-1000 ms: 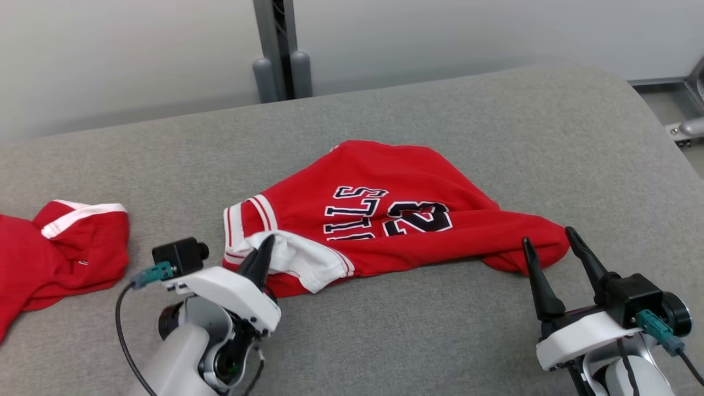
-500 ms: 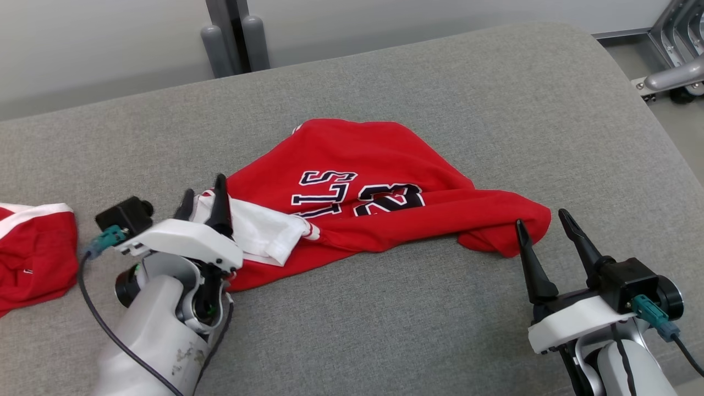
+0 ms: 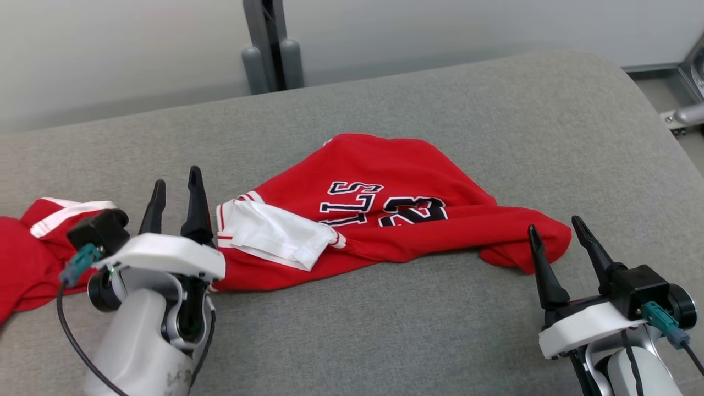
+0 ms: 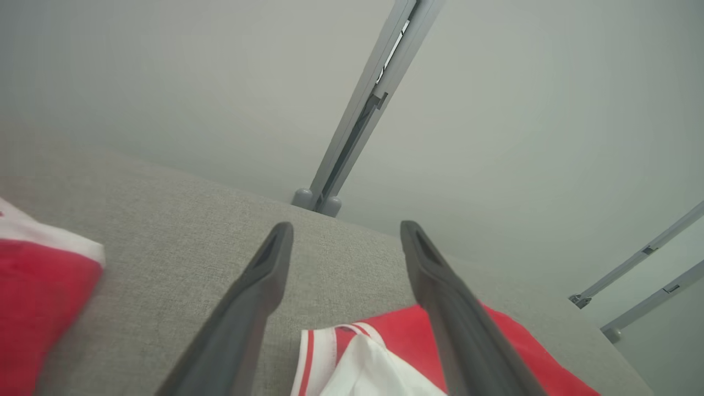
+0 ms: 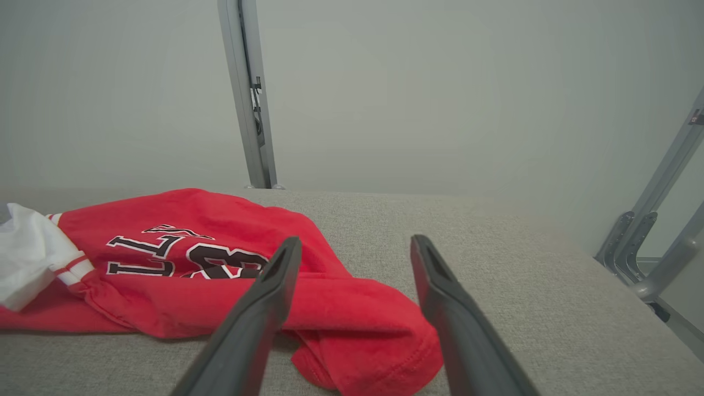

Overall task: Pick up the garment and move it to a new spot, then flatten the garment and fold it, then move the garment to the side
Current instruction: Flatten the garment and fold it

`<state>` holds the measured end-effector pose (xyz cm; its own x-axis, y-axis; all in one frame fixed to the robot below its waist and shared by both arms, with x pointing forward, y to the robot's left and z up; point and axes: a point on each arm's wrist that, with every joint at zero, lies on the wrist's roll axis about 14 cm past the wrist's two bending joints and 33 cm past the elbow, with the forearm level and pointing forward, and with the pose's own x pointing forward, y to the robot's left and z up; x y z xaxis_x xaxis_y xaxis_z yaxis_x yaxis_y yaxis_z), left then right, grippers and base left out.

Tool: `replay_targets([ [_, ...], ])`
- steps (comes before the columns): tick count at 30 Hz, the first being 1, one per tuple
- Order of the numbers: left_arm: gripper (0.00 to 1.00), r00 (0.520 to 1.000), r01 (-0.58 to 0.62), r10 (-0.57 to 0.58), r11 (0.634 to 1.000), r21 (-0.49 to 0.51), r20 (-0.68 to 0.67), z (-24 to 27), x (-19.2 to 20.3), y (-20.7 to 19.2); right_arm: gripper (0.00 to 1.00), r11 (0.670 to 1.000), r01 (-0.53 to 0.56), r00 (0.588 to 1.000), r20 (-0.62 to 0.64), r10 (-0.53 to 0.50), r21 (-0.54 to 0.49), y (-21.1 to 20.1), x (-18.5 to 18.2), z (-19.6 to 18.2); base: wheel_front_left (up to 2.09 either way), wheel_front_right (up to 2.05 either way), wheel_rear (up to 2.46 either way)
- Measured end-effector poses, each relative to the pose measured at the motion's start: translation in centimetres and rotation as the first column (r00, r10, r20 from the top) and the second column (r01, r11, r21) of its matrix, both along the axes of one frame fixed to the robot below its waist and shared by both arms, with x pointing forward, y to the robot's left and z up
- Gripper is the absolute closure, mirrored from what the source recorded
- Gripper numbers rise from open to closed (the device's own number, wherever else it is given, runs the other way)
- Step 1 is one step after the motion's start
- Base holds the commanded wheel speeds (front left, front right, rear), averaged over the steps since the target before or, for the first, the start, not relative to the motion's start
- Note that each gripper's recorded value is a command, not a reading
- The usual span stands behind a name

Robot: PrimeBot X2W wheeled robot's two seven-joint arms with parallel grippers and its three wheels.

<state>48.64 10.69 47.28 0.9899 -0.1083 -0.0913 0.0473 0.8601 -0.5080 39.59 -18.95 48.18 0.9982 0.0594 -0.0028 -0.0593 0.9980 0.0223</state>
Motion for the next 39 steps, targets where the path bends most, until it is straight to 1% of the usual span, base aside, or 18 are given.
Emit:
replay_targets([
  [9,0.0,0.995,0.002,-0.014,0.992,0.126,0.094,1.4,-4.9,1.4,0.0,1.0,-0.013,1.0,0.017,0.013,0.015,0.7,-1.1,0.5,0.0,0.0,0.0],
  [10,0.0,0.995,0.0,-0.013,0.991,0.136,0.097,1.3,-5.5,1.5,0.0,1.0,-0.01,1.0,0.014,0.01,0.017,0.6,-1.3,0.4,0.0,0.0,0.0],
  [13,0.0,0.997,-0.007,-0.003,0.992,0.122,0.082,0.6,-6.7,1.6,0.0,0.999,0.015,1.0,0.013,-0.015,0.041,-0.1,-1.6,0.3,0.0,0.0,0.0],
  [19,0.0,0.994,0.004,-0.019,0.99,0.142,0.104,1.1,-6.7,1.2,0.0,0.996,0.055,0.998,-0.011,-0.054,0.076,-1.0,-2.1,-0.5,0.0,0.0,0.0],
  [21,0.0,0.994,0.009,-0.025,0.989,0.146,0.105,1.1,-6.5,1.1,0.0,0.987,0.107,0.992,-0.084,-0.098,0.119,-2.1,-3.0,-2.7,0.0,0.0,0.0],
  [22,0.0,0.994,0.009,-0.025,0.989,0.146,0.105,1.1,-6.5,1.1,0.0,0.987,0.107,0.992,-0.084,-0.098,0.119,-2.1,-3.0,-2.7,0.0,0.0,0.0],
  [26,0.0,0.995,0.03,-0.043,0.99,0.137,0.092,0.6,-6.5,0.3,0.0,0.972,0.154,0.976,-0.178,-0.123,0.176,-2.4,-3.6,-5.5,0.0,0.0,0.0],
  [34,0.0,0.998,0.014,-0.024,0.989,0.149,0.066,-0.3,-6.6,1.1,0.0,0.936,0.195,0.96,-0.252,-0.121,0.292,-1.6,-1.8,-7.6,0.0,0.0,0.0],
  [39,0.0,0.998,-0.013,0.002,0.987,0.163,0.062,-0.5,-6.2,2.1,0.0,0.94,0.156,0.956,-0.287,-0.065,0.304,-0.2,-0.5,-8.7,0.0,0.0,0.0],
])
